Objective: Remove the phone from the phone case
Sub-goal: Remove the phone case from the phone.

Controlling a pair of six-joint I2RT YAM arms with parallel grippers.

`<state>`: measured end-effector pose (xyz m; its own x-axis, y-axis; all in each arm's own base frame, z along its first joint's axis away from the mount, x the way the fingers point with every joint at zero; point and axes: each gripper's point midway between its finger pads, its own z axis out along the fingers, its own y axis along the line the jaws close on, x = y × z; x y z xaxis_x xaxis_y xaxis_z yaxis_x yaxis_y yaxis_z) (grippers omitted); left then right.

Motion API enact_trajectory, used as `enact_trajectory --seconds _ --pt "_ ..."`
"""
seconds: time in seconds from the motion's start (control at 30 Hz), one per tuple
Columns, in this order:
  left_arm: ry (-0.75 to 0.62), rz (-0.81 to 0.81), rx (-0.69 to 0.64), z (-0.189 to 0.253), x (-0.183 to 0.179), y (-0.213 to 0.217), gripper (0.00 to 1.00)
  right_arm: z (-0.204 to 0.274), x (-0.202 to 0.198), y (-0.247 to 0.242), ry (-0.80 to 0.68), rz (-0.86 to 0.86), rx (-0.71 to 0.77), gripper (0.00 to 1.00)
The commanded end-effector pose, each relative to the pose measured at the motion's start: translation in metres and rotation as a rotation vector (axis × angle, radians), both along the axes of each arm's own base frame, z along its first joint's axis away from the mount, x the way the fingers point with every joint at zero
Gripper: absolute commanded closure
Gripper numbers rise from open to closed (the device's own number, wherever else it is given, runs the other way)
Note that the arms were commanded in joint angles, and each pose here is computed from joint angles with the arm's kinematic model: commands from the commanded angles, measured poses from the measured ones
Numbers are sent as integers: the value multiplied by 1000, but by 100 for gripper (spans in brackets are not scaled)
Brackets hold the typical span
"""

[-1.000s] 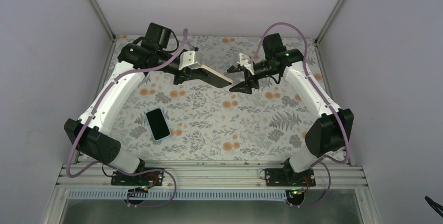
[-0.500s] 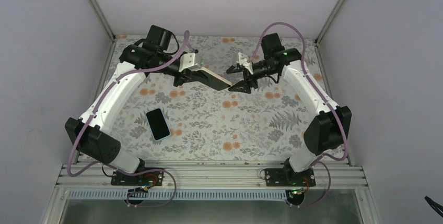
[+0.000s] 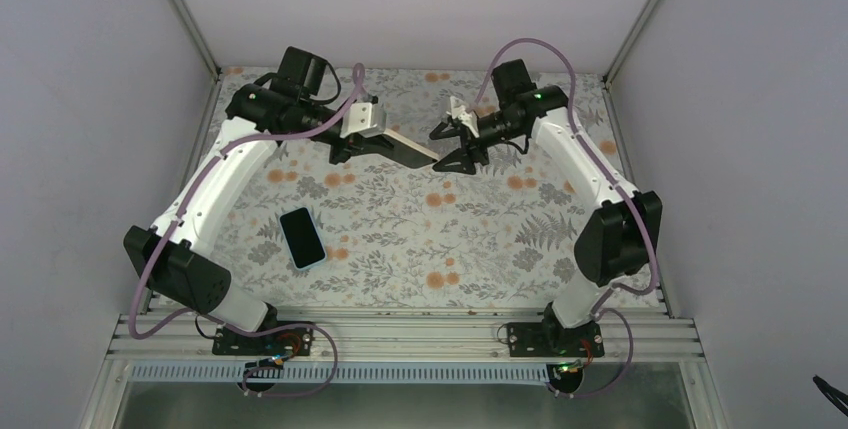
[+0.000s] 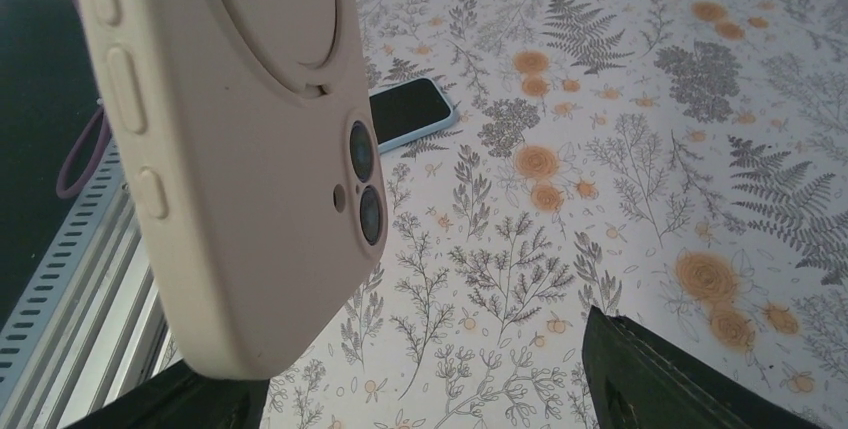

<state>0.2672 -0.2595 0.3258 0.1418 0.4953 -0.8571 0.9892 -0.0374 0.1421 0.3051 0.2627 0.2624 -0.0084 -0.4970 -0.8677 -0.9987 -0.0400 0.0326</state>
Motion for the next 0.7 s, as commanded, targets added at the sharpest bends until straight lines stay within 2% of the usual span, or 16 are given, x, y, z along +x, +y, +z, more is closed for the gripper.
enact_trajectory --seconds 0.0,0.2,0.37,0.57,0.67 --pt "61 -196 -109 28 -59 -11 98 3 33 4 -74 -54 -25 20" --pt "105 -245 -110 31 -79 -13 98 2 61 6 -96 -110 -63 20" --pt "133 -262 -87 28 -91 -9 98 8 117 -2 -125 -254 -73 17" --pt "115 -248 -66 25 -99 -2 98 15 186 -24 -63 -441 -37 17" --pt "105 -245 -58 24 -98 -1 98 14 202 -35 -31 -485 -22 17"
